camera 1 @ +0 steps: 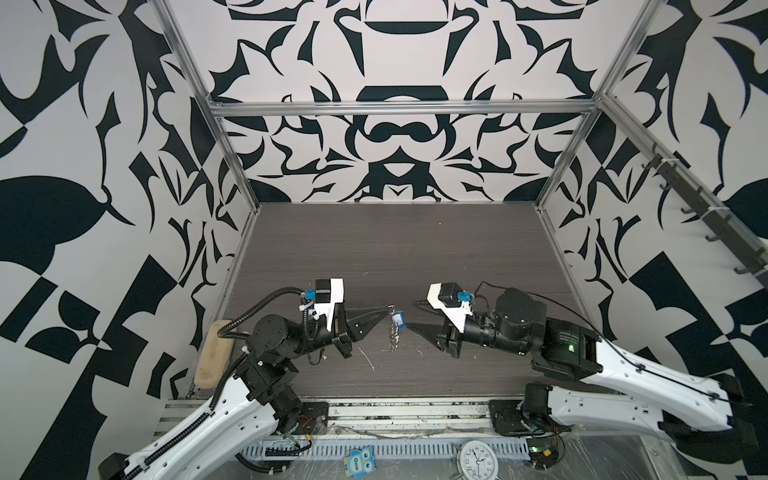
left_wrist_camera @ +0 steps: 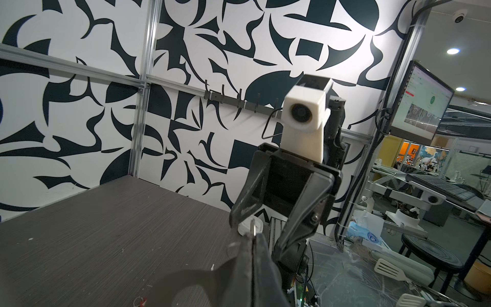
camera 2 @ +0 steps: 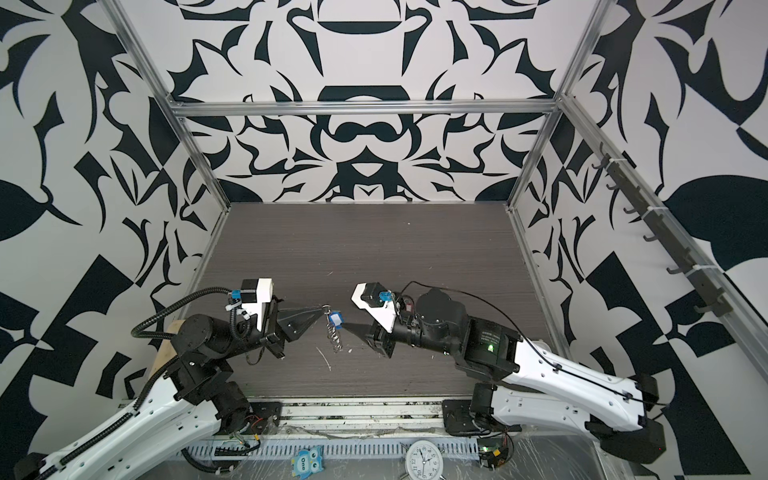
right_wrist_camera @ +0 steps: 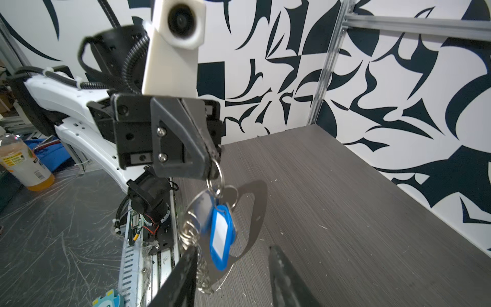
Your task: Remove the keys from the keyring
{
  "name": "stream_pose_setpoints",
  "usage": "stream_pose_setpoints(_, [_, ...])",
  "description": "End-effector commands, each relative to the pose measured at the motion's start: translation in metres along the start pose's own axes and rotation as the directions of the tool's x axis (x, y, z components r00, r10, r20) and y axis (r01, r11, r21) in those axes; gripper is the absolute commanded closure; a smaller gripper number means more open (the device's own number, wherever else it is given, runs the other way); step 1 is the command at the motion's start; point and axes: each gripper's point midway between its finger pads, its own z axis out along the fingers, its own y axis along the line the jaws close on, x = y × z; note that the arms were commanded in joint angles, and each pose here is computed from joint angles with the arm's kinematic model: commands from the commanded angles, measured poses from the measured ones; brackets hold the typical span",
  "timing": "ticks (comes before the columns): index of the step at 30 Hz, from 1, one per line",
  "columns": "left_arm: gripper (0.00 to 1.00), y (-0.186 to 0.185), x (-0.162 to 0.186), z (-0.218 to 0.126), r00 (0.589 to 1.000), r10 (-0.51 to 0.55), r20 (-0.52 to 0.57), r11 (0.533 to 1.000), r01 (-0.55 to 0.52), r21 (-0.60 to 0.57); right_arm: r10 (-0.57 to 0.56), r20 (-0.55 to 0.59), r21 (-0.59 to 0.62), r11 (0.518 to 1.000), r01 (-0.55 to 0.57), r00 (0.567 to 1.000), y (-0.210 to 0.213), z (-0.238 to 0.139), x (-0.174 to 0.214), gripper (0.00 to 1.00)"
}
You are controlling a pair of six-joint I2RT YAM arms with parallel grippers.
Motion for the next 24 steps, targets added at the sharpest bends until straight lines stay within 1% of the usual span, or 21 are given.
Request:
stream_pose_setpoints(1, [1.00, -0.017, -0.026, 0.001, 0.997, 0.047, 0.065, 0.997, -0.051, 0.059, -0.023, 0.138, -0.038, 0.999, 0.029, 0.990, 0.007, -0.005, -0.046, 0.54])
stream_pose_setpoints(6, [1.00, -0.018, -0.026, 0.002, 0.997, 0.044, 0.063, 0.996, -0.049, 0.072, -0.026, 0.145, -0.070, 0.997, 0.036, 0.989, 0.012, 0.007, -0.052, 0.55])
stream_pose_setpoints(9, [1.00, -0.018, -0.026, 0.001, 0.997, 0.044, 0.064, 0.996, -0.048, 0.070, -0.020, 0.145, -0.086, 0.996, 0.033, 0.989, 0.014, 0.010, -0.053, 0.60])
stream_pose_setpoints(13, [1.00, -0.017, -0.028, -0.001, 0.996, 0.047, 0.075, 0.997, -0.052, 0.057, -0.005, 0.129, -0.096, 0.995, 0.018, 0.992, 0.015, 0.012, -0.048, 0.73])
stream_pose_setpoints(15, [1.00, -0.017, -0.029, -0.002, 0.995, 0.051, 0.080, 0.997, -0.056, 0.055, -0.001, 0.124, -0.097, 0.995, 0.013, 0.992, 0.015, 0.012, -0.045, 0.77])
stream_pose_setpoints(18, [1.00, -0.018, -0.030, -0.001, 0.995, 0.051, 0.081, 0.997, -0.056, 0.061, 0.006, 0.122, -0.102, 0.995, 0.007, 0.993, 0.016, 0.013, -0.044, 0.91])
stream_pose_setpoints(19, [1.00, -0.018, -0.031, 0.000, 0.995, 0.051, 0.082, 0.997, -0.056, 0.061, 0.007, 0.118, -0.106, 0.994, 0.006, 0.993, 0.017, 0.014, -0.043, 0.98])
stream_pose_setpoints(20, [1.00, -0.018, -0.030, 0.000, 0.996, 0.048, 0.079, 0.997, -0.053, 0.062, 0.008, 0.119, -0.107, 0.994, 0.005, 0.993, 0.017, 0.013, -0.043, 1.00])
stream_pose_setpoints(24, [1.00, -0.018, -0.030, 0.000, 0.996, 0.041, 0.074, 0.997, -0.046, 0.063, 0.017, 0.113, -0.105, 0.995, -0.005, 0.993, 0.016, 0.011, -0.045, 1.00])
